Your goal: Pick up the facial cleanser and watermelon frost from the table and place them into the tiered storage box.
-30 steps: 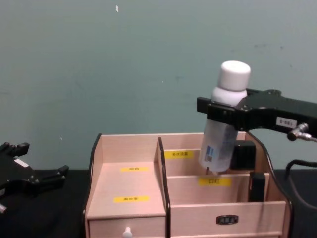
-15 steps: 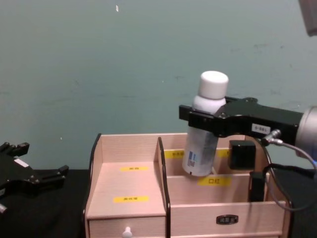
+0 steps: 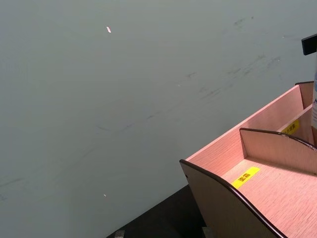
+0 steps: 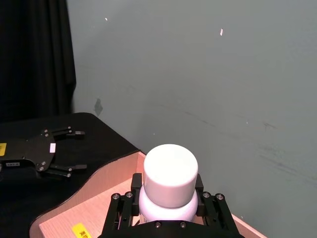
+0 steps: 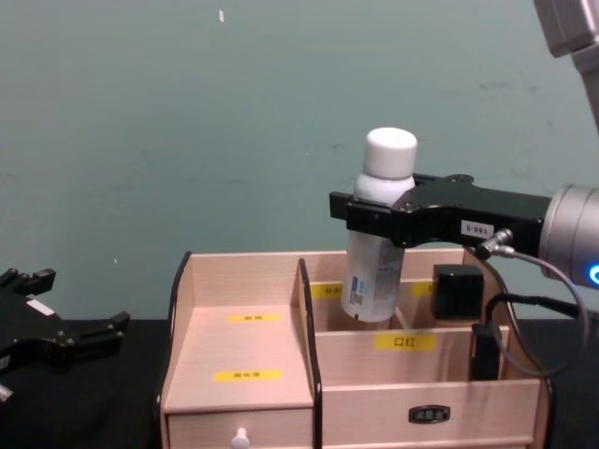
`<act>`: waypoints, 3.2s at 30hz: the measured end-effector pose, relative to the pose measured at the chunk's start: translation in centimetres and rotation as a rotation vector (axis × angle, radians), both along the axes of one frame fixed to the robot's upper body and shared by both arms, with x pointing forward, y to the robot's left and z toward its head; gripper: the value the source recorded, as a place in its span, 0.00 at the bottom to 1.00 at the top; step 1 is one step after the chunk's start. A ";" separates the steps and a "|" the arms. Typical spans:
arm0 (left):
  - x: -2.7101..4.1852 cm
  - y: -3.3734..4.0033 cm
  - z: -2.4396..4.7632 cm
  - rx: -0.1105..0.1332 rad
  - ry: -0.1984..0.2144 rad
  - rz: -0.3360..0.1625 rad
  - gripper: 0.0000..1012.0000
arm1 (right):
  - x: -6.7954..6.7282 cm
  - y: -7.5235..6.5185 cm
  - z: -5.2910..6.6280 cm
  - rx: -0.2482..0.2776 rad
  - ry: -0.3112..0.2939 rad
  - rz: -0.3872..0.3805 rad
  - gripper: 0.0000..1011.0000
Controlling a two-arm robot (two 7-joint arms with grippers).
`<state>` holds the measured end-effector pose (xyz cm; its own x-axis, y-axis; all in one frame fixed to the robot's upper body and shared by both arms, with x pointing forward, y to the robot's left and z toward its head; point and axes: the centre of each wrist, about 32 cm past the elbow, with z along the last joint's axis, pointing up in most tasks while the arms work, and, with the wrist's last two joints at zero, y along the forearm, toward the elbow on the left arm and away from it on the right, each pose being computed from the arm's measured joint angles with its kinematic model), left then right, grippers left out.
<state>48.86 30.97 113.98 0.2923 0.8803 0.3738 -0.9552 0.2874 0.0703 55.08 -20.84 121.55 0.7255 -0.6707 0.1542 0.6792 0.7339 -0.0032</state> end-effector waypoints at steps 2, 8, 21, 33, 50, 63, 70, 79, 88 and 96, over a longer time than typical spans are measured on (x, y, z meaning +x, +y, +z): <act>0.00 0.00 0.00 0.000 0.000 0.000 1.00 | 0.1 0.0 0.0 0.000 0.002 -0.001 0.59; 0.00 0.00 0.00 0.000 0.000 0.000 1.00 | 0.6 0.2 -0.2 0.004 0.008 0.001 0.59; 0.00 0.00 0.00 0.000 0.000 0.000 1.00 | 1.4 0.7 -1.0 0.009 0.023 0.015 0.59; 0.00 0.00 0.00 0.000 0.000 0.000 1.00 | 1.6 0.7 -1.4 0.003 0.033 0.013 0.59; 0.00 0.00 0.00 0.000 0.000 0.000 1.00 | 1.5 0.5 -2.3 0.005 0.074 0.006 0.59; 0.00 0.00 0.00 0.000 0.000 0.000 1.00 | 1.5 0.6 -2.6 0.000 0.108 0.023 0.59; 0.00 0.00 0.00 0.000 0.000 0.000 1.00 | 1.5 0.6 -2.6 0.000 0.110 0.025 0.61; 0.00 0.00 0.00 0.000 0.000 0.000 1.00 | 1.3 0.4 -2.3 0.000 0.077 0.025 0.84; 0.00 0.00 0.00 0.000 0.000 0.000 1.00 | 0.7 0.0 -0.5 0.001 0.001 0.016 0.99; 0.00 0.00 0.00 0.000 0.000 0.000 1.00 | -1.0 -0.5 1.8 0.001 -0.028 0.020 0.99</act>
<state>48.86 30.97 113.98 0.2923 0.8803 0.3737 -0.9553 0.2873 0.0704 54.08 -21.31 123.35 0.7340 -0.6567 0.1733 0.6645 0.7471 0.0164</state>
